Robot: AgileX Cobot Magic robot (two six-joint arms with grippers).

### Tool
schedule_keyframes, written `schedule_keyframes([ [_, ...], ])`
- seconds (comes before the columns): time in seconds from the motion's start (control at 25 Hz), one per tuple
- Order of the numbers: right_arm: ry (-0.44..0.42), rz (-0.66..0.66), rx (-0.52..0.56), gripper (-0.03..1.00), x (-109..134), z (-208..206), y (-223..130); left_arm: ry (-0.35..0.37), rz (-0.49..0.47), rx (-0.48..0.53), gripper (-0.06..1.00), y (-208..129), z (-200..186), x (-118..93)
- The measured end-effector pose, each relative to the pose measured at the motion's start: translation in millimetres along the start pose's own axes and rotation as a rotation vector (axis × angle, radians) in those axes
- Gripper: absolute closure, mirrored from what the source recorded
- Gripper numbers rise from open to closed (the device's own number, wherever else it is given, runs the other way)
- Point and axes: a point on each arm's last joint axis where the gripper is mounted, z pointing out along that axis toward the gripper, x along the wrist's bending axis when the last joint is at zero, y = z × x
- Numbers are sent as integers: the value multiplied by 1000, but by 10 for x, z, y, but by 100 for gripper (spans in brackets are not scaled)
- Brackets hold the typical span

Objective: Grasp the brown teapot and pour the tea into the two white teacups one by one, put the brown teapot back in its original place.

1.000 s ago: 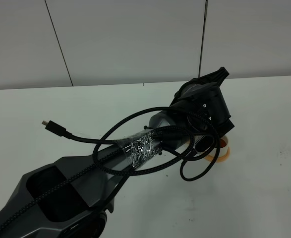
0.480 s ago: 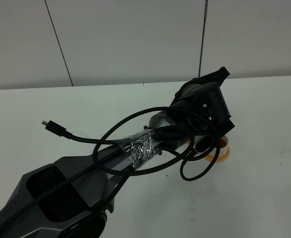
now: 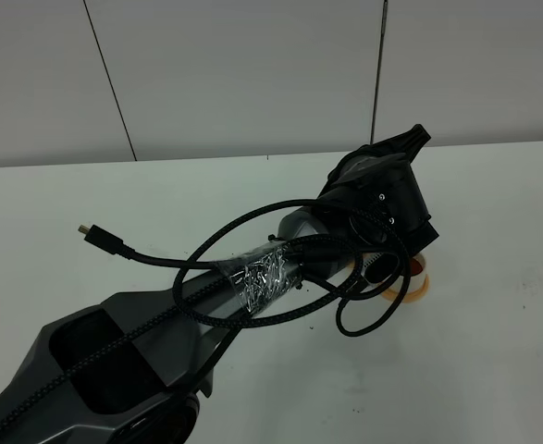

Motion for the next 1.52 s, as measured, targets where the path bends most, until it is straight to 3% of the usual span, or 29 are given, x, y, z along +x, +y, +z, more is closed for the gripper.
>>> schedule_keyframes([
  [1.52,0,0,0,73,0,0,0,33,51,-21,77,20,-1,30],
])
